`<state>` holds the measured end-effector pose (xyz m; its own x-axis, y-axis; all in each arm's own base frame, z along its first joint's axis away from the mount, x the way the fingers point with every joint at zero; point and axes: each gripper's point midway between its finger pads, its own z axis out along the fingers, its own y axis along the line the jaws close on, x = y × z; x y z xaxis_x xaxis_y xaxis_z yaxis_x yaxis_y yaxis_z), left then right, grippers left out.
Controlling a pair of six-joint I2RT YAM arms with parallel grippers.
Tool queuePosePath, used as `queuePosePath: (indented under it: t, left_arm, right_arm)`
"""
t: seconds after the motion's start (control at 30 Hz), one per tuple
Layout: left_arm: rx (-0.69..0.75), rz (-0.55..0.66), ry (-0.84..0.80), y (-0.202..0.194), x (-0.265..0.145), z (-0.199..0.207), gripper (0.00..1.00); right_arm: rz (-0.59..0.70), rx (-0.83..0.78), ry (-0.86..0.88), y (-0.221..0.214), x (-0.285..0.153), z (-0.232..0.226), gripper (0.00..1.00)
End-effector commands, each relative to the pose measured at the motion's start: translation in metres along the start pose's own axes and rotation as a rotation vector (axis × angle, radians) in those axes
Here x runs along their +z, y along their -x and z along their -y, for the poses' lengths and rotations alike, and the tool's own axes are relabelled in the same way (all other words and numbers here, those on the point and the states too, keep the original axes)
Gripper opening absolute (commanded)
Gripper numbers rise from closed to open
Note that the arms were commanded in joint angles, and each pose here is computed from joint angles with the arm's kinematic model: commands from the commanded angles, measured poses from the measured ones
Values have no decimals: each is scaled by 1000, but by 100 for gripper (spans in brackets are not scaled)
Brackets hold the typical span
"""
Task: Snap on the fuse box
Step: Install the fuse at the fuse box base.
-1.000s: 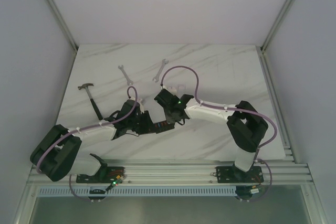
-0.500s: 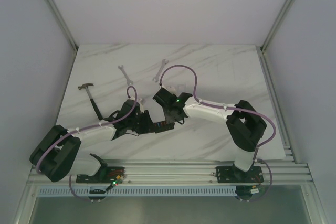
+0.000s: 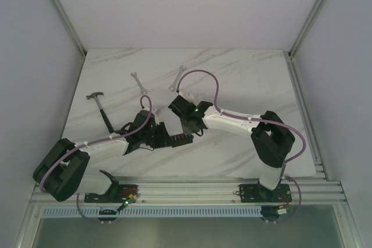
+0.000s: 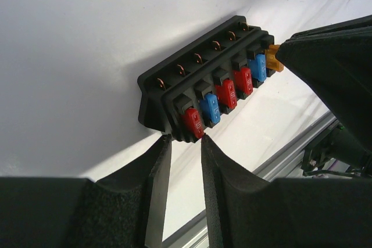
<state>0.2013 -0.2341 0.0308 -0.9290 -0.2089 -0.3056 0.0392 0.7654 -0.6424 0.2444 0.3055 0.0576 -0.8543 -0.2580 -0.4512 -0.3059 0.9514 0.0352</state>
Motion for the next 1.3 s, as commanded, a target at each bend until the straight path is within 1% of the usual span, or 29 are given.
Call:
queuePosePath:
  t: [0.0,0.23,0.53,0.8,0.93,1.07,1.13,1.27]
  left_arm:
    - [2,4,11,3,-1,-2,37]
    - [1,3,13,3,-1,-2,37]
    - [-2,0,15,2,-1,-3,37]
    - [-2,0,15,2,-1,-3,37]
    - [-3,0,16,1,-1,-3,37]
    - [-4,1,15,1,-1,-3,37]
    - [-4,0,15,1,-1,-3,37]
    - [-4,1,15,1,-1,-3,37]
  right_arm:
    - [-8,6,-15,3,-2,-3,17]
    - [-42,7,-28,-5,-4,1,20]
    - [-77,-4,-11,-11,-2,-3,17]
    - [-107,-5,-16,-16,-1,-3,19]
    - [-113,-4,-22,-17,-3,-1,19]
    - [-116,-5,-20,-17,-5,-1,15]
    - [-117,-8,-18,-17,-6,-2,16]
    - [-124,-10,-19,-16,-6,-3,23]
